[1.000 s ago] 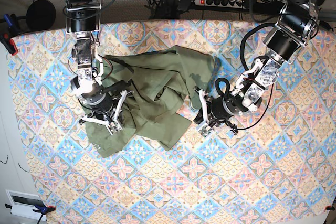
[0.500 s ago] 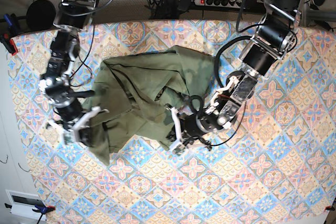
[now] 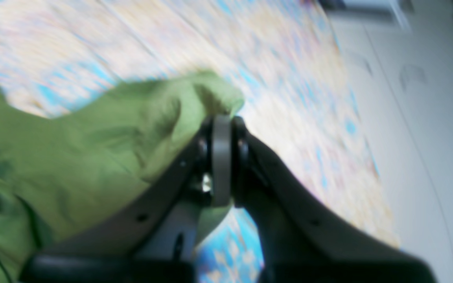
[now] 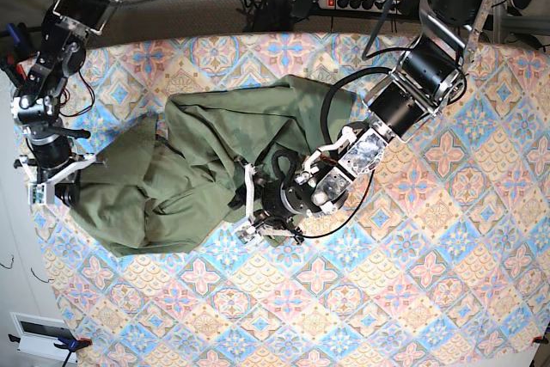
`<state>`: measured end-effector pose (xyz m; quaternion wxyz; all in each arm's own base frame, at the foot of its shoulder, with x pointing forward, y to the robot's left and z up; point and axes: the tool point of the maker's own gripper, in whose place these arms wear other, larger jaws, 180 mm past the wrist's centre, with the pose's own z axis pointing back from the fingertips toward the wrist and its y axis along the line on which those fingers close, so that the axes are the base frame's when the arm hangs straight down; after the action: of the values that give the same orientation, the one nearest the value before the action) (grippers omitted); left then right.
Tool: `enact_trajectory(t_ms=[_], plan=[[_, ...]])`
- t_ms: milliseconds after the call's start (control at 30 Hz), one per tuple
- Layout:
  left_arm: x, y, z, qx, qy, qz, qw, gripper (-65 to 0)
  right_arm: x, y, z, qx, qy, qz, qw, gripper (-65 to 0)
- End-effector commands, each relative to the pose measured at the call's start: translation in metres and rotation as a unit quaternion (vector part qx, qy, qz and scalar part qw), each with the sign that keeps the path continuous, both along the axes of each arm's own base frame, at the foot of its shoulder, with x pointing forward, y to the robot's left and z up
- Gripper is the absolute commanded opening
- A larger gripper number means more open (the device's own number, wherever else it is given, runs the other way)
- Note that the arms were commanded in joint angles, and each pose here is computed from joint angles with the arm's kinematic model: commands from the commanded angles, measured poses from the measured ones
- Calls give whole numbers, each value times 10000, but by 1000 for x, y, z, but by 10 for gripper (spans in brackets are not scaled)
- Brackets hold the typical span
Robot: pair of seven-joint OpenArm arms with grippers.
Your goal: Layout the t-shirt on the table in an organized manner, then fold the t-shirt properly
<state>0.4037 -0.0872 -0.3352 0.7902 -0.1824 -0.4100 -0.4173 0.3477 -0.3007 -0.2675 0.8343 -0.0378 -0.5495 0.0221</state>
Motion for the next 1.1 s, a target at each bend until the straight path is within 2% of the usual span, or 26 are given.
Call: enact_trajectory(t_ms=[0, 67, 133, 400, 633, 800, 967, 1067], plan=[[14, -9, 30, -223, -354, -62, 9991, -386, 11, -1, 31, -6, -540, 53, 9985, -648], [16, -10, 32, -197, -396, -90, 9990, -347, 10, -2, 32, 6, -551, 43, 9985, -648], [18, -8, 32, -171, -405, -69, 9990, -341, 10, -2, 32, 6, -551, 43, 9985, -648], [26, 8, 7, 67, -131, 162, 9998, -338, 11, 1, 31, 8, -540, 80, 9985, -648], [21, 1, 2, 217, -140, -12, 9997, -335, 11, 1, 31, 8, -540, 80, 9985, -648], [19, -5, -10, 251, 40, 22, 9997, -335, 11, 1, 31, 8, -540, 80, 9985, -648], [6, -10, -28, 498, 146, -181, 9985, -335, 11, 1, 33, -4, -558, 86, 9984, -648], [2, -15, -33, 493, 240, -211, 9983, -340, 11, 3, 40, -64, -652, 116, 9978, -648]])
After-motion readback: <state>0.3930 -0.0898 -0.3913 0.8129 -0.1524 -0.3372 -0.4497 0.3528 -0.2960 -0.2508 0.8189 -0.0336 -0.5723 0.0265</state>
